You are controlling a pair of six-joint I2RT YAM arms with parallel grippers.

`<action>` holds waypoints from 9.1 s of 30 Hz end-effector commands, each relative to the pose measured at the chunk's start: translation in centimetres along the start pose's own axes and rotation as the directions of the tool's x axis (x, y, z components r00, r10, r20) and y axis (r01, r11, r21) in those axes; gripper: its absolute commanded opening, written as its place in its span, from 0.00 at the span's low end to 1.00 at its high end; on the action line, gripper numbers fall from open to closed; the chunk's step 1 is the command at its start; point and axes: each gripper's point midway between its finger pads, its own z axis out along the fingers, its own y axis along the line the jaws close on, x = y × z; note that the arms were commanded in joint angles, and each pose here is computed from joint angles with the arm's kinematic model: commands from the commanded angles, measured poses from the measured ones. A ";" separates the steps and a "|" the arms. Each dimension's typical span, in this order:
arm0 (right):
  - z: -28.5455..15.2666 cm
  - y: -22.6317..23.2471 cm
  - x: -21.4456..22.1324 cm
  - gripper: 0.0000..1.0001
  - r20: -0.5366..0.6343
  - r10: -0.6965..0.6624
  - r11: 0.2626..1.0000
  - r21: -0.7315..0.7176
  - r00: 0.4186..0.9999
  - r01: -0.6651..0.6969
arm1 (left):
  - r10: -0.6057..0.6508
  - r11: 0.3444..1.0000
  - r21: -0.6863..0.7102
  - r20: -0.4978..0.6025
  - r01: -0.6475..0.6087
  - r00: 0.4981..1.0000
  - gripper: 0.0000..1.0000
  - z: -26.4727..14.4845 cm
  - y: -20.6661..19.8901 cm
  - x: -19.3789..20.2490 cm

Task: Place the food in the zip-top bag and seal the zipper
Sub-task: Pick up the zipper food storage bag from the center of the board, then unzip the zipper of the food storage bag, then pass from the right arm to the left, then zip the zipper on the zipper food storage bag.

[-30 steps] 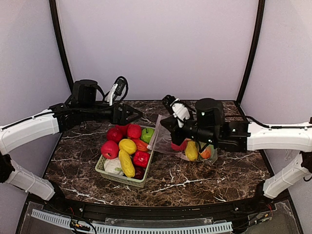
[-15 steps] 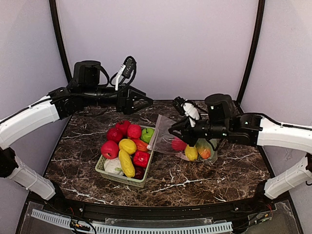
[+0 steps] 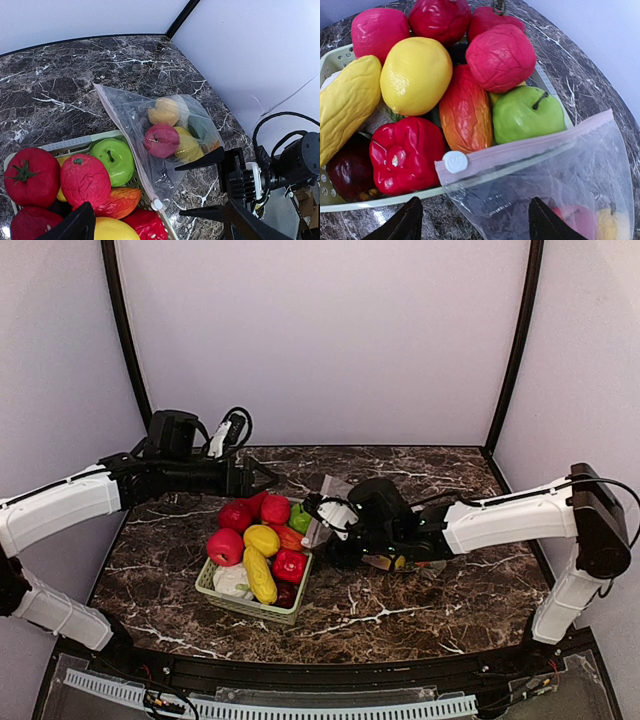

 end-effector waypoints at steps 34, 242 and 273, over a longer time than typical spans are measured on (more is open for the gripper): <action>-9.2 -3.5 -8.7 0.00 0.299 0.007 0.973 0.217 0.954 -0.075 | 0.101 0.977 0.184 0.069 -0.112 0.993 0.88 -2.5 -3.6 -2.3; -12.0 0.0 -15.8 0.00 0.165 0.126 0.847 -0.531 0.978 -0.020 | 0.155 0.844 0.485 0.188 -0.229 0.970 0.01 1.9 -11.8 0.0; -26.0 -6.5 -3.6 0.12 0.077 0.332 0.942 -0.071 0.940 -0.327 | 0.055 0.898 0.417 0.209 -0.140 0.976 0.04 -2.1 -5.3 -1.7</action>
